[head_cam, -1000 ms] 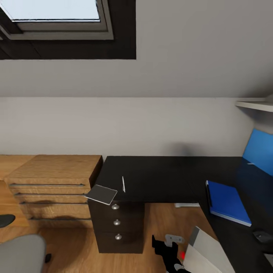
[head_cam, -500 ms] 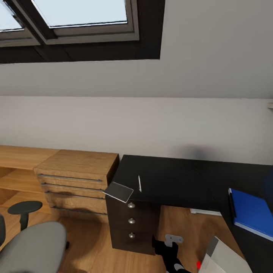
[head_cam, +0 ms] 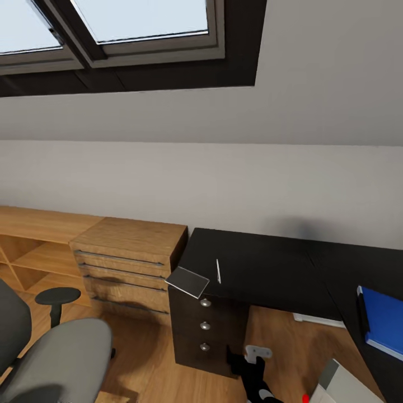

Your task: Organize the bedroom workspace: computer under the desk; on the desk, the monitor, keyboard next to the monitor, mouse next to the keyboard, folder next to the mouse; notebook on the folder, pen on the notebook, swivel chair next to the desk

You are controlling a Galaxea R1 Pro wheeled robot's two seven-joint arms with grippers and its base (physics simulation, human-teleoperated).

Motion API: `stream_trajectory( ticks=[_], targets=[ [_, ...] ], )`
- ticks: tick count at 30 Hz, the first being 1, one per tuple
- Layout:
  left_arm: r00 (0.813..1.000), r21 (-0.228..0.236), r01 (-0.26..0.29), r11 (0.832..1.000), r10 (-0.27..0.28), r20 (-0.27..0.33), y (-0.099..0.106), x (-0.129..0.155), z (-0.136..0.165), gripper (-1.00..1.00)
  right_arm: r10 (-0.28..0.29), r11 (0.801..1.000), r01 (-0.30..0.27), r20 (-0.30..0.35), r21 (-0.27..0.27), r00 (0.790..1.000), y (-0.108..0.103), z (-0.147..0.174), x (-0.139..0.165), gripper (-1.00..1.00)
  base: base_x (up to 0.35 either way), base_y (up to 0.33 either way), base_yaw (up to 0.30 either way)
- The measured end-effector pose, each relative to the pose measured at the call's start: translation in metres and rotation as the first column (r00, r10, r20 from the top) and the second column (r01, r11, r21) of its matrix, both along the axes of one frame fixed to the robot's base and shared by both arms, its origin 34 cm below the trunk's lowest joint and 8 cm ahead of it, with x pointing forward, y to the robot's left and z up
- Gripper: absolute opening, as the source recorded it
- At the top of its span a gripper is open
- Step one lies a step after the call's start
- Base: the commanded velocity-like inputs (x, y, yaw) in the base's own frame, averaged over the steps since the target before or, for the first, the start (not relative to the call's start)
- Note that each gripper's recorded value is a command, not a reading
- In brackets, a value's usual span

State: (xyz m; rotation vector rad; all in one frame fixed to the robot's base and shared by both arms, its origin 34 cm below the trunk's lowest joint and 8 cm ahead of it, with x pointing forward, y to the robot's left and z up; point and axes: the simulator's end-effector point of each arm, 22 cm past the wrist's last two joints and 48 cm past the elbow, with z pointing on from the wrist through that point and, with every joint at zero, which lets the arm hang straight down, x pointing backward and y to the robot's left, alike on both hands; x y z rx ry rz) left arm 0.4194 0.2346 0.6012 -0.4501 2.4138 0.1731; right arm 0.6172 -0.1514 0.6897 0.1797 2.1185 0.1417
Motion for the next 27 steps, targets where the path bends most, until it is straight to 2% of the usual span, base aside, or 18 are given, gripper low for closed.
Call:
stream_trajectory(
  ticks=[4,6,11,14,17,19,24,27],
  targets=[
    [0.995,-0.025,-0.009,1.000,0.012,0.097,-0.005,0.038,0.029,1.00,-0.009,1.000,0.009,0.026,-0.010,1.000,-0.009,0.004,0.003,1.00,0.000,0.000,-0.008],
    [0.993,-0.033,-0.013,0.999,0.016,0.114,-0.006,0.048,0.037,1.00,-0.012,1.000,0.013,0.032,-0.011,0.999,-0.011,0.005,0.004,1.00,0.000,0.000,-0.003],
    [0.998,-0.058,0.022,0.998,-0.019,0.057,-0.015,0.056,0.035,1.00,-0.010,1.000,0.011,0.047,-0.013,0.999,-0.011,0.001,0.008,1.00,0.000,0.000,-0.001],
    [0.998,-0.083,0.043,0.996,-0.039,0.050,-0.023,0.070,0.045,1.00,-0.004,1.000,0.005,0.049,-0.013,0.999,-0.010,-0.002,0.009,1.00,0.000,0.000,0.000],
    [0.996,-0.117,0.076,0.990,-0.070,0.057,-0.030,0.098,0.076,1.00,0.015,1.000,-0.014,0.049,-0.015,0.999,-0.006,-0.005,0.011,1.00,0.000,0.000,0.000],
    [0.996,-0.129,0.078,0.989,-0.070,0.063,-0.027,0.108,0.090,1.00,0.020,1.000,-0.019,0.057,-0.013,0.998,-0.004,-0.005,0.015,1.00,0.000,0.000,0.000],
    [0.996,-0.160,0.078,0.984,-0.070,0.055,-0.011,0.127,0.131,1.00,0.019,1.000,-0.022,0.133,0.022,0.991,0.005,0.026,0.054,1.00,0.000,0.000,0.000],
    [0.995,-0.167,0.087,0.982,-0.077,0.070,-0.009,0.134,0.148,1.00,0.018,0.999,-0.024,0.143,0.039,0.990,0.006,0.036,0.069,1.00,0.000,0.000,0.000]
  ],
)
